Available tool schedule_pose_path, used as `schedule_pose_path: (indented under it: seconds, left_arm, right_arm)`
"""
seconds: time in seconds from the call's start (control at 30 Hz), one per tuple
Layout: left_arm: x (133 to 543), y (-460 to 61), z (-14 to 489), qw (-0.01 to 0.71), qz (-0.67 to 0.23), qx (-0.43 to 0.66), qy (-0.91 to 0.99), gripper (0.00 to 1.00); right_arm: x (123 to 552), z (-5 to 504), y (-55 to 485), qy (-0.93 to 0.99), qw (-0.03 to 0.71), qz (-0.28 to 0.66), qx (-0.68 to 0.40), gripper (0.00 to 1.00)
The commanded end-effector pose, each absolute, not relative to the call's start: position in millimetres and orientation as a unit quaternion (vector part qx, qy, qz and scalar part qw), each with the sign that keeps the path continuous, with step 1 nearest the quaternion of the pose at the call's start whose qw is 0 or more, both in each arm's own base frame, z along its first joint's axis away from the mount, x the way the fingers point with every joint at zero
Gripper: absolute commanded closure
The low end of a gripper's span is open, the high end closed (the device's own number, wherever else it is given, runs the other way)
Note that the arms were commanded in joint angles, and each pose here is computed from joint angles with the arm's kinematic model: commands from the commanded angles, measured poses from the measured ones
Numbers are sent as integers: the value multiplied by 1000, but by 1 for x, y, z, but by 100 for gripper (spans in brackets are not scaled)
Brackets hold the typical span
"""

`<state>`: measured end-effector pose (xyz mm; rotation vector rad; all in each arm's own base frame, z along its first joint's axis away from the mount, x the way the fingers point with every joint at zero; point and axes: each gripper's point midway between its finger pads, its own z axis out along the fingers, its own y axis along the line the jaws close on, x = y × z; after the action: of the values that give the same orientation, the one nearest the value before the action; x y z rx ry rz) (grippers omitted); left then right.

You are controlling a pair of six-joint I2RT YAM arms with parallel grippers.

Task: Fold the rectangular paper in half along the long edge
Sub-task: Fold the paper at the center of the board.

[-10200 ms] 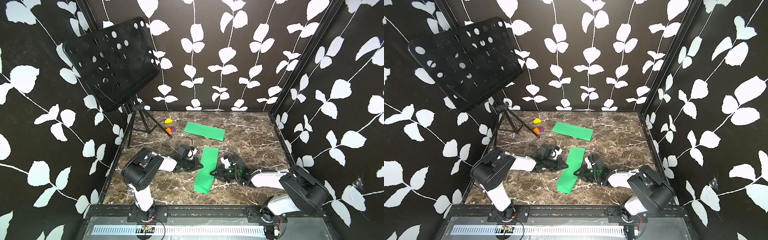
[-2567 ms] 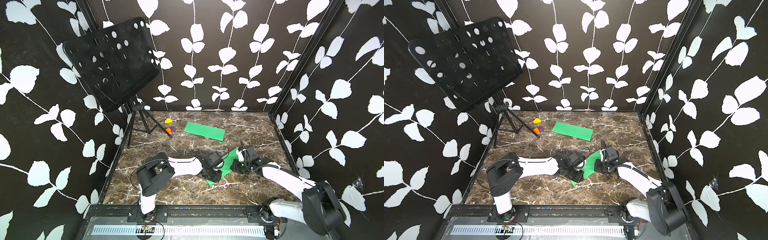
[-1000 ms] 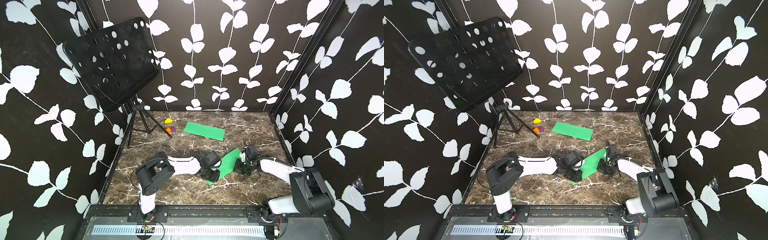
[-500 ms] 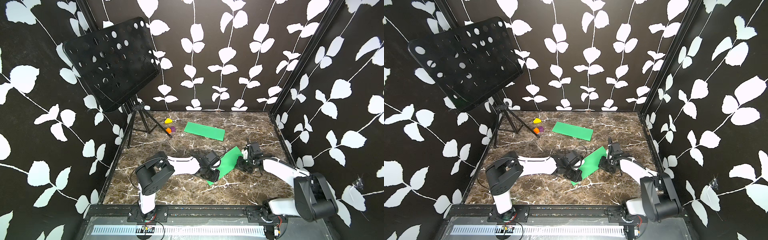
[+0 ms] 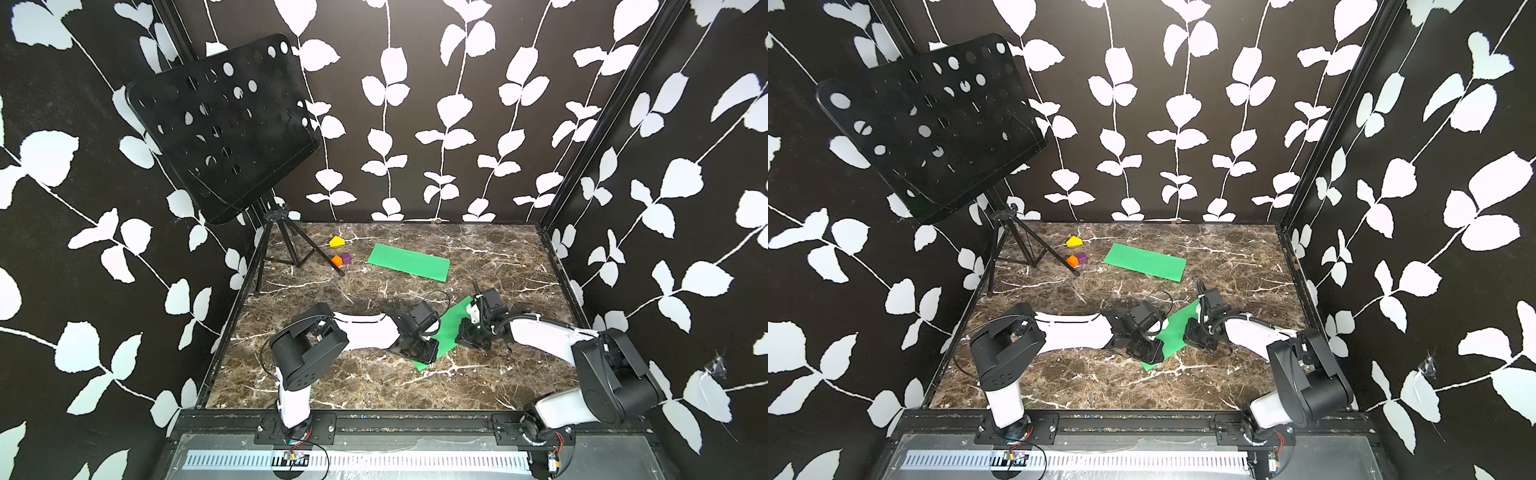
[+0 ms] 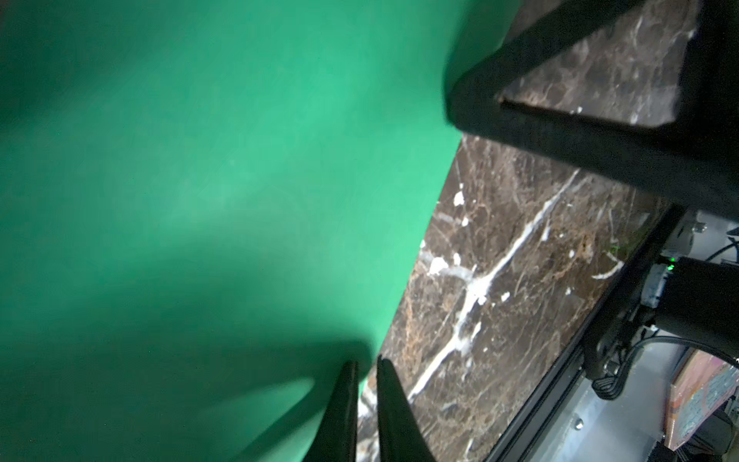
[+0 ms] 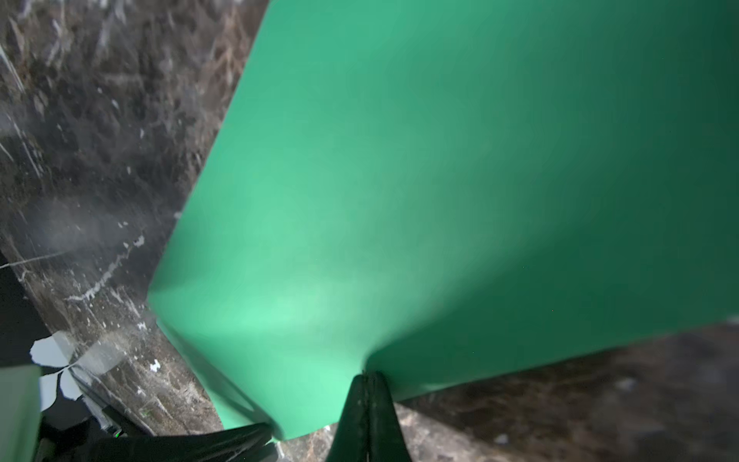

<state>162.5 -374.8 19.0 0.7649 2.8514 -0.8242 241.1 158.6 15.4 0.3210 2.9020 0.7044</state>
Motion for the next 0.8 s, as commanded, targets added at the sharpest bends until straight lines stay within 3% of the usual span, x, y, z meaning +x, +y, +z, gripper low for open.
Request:
schedule_pose_path:
  seconds: [0.0, 0.77]
  left_arm:
    - [154, -330, -14, 6, -186, 229, 955, 85]
    - [157, -325, -13, 11, -185, 220, 958, 85]
  right_arm:
    - [243, 4, 128, 975, 75, 170, 125, 100]
    - [282, 8, 65, 975, 92, 94, 181, 100]
